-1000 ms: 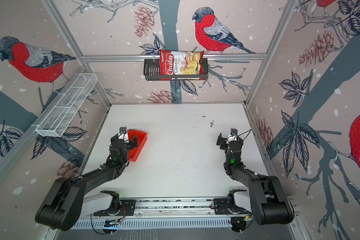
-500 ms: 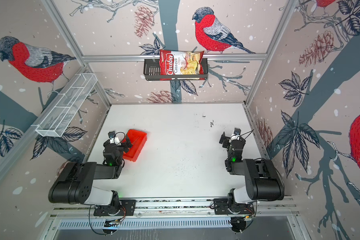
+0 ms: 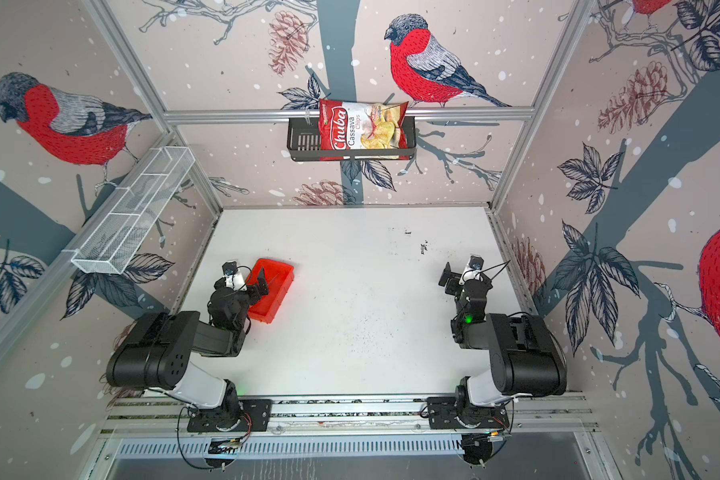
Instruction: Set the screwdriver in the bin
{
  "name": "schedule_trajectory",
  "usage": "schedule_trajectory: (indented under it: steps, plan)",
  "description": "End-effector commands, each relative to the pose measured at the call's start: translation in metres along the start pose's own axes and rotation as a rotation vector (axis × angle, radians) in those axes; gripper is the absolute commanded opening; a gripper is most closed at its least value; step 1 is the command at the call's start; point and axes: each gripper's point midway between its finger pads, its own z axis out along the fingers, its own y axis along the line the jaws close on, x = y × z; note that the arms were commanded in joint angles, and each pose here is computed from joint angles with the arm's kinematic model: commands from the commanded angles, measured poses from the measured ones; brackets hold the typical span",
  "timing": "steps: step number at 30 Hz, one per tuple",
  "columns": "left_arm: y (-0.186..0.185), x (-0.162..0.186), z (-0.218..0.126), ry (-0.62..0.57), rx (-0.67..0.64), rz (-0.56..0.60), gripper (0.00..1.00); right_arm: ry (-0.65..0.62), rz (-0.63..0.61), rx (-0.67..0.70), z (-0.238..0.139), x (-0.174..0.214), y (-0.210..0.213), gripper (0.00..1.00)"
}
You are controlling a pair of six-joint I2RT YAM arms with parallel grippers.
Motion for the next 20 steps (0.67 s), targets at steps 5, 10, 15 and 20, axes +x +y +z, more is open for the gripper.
schedule_trajectory:
  steps: [5,10,15,20]
  plan:
    - [-0.0095,-0.0148,0.003,-0.051,0.04,0.022,0.98,-0.039,0.011,-0.005,0.0005,-0.0101,0.0011,1.0]
    - [-0.0113,-0.0147,0.0035,-0.05,0.047,0.028,0.98,-0.047,0.015,0.002,-0.0008,-0.0105,-0.0004,1.0]
    - [-0.0113,-0.0146,0.0037,-0.05,0.047,0.028,0.98,-0.046,0.015,0.001,-0.0008,-0.0103,-0.0001,1.0]
    - [-0.0113,-0.0144,0.003,-0.05,0.048,0.028,0.98,-0.046,0.015,0.003,-0.001,-0.0098,-0.0004,1.0]
